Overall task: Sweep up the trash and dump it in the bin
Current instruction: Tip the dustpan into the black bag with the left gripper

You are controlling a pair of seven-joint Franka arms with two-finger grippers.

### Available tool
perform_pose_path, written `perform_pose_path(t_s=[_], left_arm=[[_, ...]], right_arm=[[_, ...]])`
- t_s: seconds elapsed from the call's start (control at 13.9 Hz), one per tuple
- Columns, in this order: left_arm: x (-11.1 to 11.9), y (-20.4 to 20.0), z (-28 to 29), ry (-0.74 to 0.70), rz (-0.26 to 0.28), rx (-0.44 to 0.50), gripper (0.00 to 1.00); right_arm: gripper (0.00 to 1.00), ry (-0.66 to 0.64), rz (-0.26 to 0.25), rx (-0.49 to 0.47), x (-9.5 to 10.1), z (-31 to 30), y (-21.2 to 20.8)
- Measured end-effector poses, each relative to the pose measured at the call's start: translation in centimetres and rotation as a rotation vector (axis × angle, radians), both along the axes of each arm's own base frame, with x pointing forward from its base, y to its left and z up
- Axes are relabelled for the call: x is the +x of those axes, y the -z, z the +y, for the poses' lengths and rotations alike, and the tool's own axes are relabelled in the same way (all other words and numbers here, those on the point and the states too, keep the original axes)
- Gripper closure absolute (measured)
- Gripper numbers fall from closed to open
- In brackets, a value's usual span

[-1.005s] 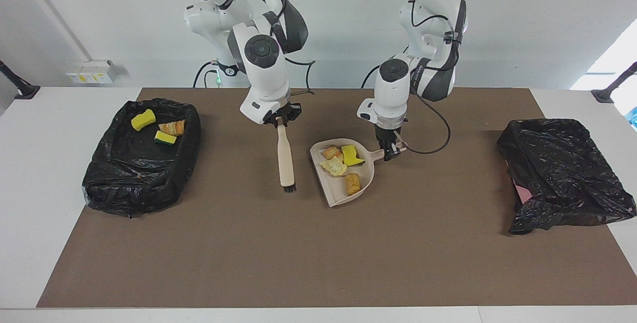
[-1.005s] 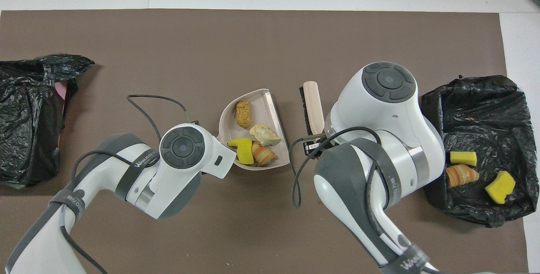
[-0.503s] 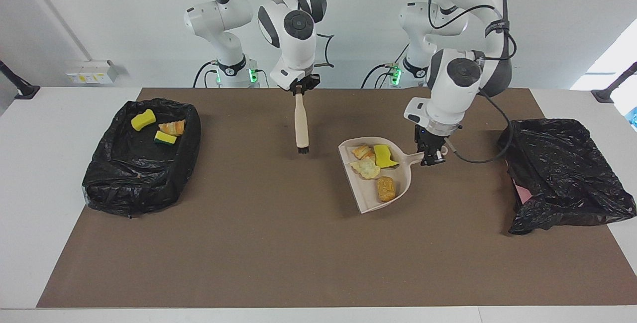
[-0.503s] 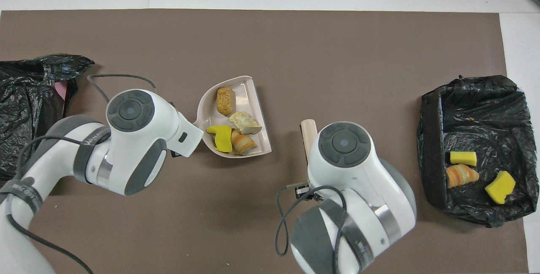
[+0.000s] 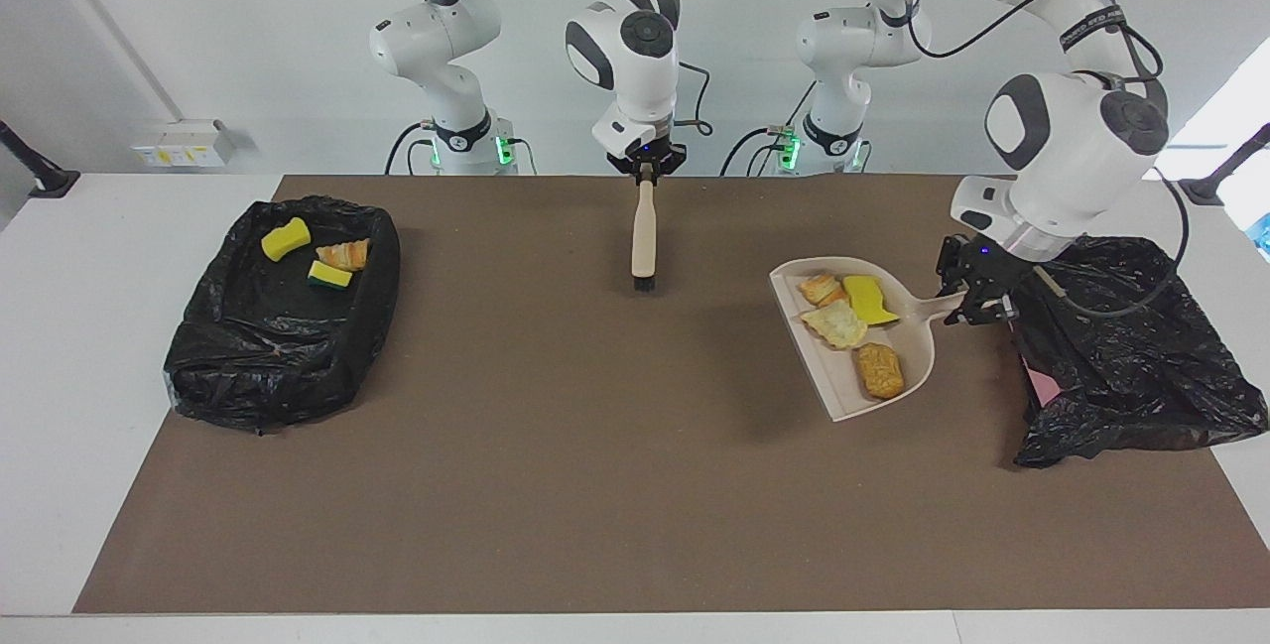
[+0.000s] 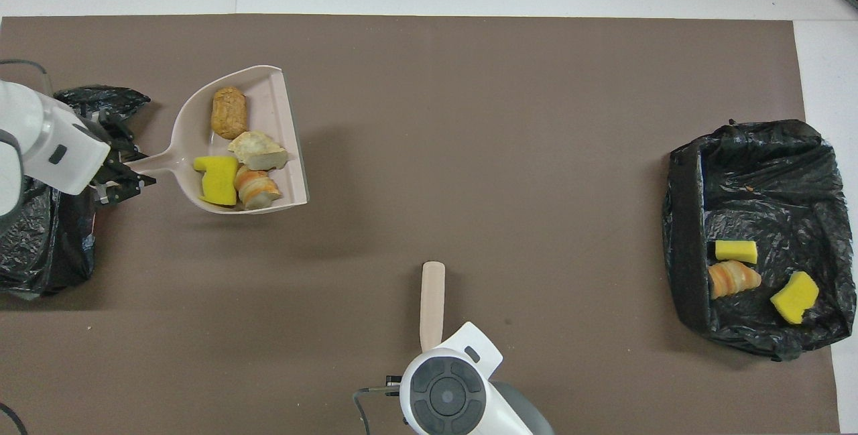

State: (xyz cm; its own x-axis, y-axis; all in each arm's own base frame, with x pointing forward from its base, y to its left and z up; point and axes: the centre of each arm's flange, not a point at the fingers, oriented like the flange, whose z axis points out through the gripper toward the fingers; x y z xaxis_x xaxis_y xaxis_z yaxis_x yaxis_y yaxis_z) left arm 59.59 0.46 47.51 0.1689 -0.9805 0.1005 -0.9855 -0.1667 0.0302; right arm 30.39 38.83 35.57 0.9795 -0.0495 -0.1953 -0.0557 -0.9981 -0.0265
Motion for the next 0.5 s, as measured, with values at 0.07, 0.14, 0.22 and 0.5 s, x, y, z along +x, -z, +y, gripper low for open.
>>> perform_pose_path(t_s=[0.07,0.14,0.22,0.5], left_arm=[[0.1,-1.0,1.8,0.009,-0.008,-0.001,0.69],[0.1,-1.9,3.8,0.022,-0.020,-0.001,0.69],[0.0,-2.6,6.2,0.035,-0.032,0.001,0.69],[-1.4,-4.0,15.7,0.070,-0.063,0.009,0.69]], right_arm=[[0.74,-0.002,-0.003,0.002,-0.3,0.3,1.0],[0.74,-0.006,-0.003,0.002,-0.5,0.5,1.6],[0.74,-0.009,-0.002,-0.001,-0.6,0.6,1.9],[0.74,-0.071,-0.006,-0.059,-1.9,0.8,2.0]])
